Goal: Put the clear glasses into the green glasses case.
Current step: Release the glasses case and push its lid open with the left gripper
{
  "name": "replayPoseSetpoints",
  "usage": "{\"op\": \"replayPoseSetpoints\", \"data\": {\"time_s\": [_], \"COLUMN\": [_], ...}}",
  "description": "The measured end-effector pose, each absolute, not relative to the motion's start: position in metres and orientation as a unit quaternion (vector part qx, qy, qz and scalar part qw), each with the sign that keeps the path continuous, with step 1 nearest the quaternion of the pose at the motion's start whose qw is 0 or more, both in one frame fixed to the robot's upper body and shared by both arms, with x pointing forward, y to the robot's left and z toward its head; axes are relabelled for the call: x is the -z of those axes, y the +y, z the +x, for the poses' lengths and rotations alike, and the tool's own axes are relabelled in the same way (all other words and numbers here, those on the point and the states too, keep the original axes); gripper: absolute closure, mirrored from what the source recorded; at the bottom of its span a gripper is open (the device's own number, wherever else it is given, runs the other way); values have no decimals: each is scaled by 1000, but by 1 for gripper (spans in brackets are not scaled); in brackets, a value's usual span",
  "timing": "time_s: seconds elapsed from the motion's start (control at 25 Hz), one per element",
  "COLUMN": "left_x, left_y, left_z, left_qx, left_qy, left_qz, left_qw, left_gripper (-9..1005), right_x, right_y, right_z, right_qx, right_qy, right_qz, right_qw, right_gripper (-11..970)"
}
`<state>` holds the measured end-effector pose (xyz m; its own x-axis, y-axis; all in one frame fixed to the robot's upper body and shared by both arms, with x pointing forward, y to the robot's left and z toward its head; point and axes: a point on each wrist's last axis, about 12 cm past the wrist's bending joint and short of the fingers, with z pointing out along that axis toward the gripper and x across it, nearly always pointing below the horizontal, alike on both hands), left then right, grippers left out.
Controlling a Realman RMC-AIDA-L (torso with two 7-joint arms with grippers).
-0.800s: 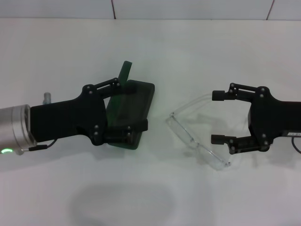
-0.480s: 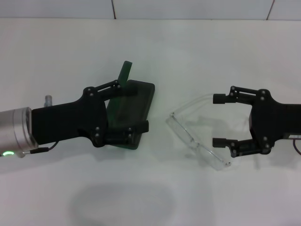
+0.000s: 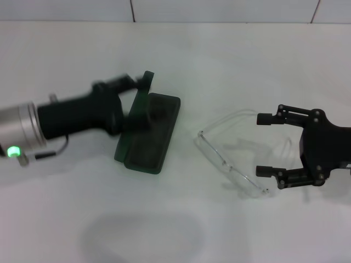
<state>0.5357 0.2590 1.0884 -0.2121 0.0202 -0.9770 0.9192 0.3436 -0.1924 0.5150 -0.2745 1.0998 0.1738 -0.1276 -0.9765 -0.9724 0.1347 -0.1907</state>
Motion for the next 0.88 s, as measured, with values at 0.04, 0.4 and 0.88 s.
{"op": "replayPoseSetpoints", "data": {"time_s": [0.04,0.4,0.88], "left_x": [-1091,-1126,-1121], "left_y": [261,256,245], "left_z": [543,567,573], "left_qx": [433,339,280], "left_qy": [662,778,847], "left_qz": [348,330,270], "left_qw": [503,413,362], "left_gripper": [103,108,145], "right_x": [-1100,-1101,-1101], "right_y": [-276,-279,-279], "right_z": [514,514,516], "right_qx": [-382,-378,-371], "right_qy": [515,517,518], "right_qz": [-534,-535,-539], "right_qw": [551,551,551], "right_gripper": [99,100,99]}}
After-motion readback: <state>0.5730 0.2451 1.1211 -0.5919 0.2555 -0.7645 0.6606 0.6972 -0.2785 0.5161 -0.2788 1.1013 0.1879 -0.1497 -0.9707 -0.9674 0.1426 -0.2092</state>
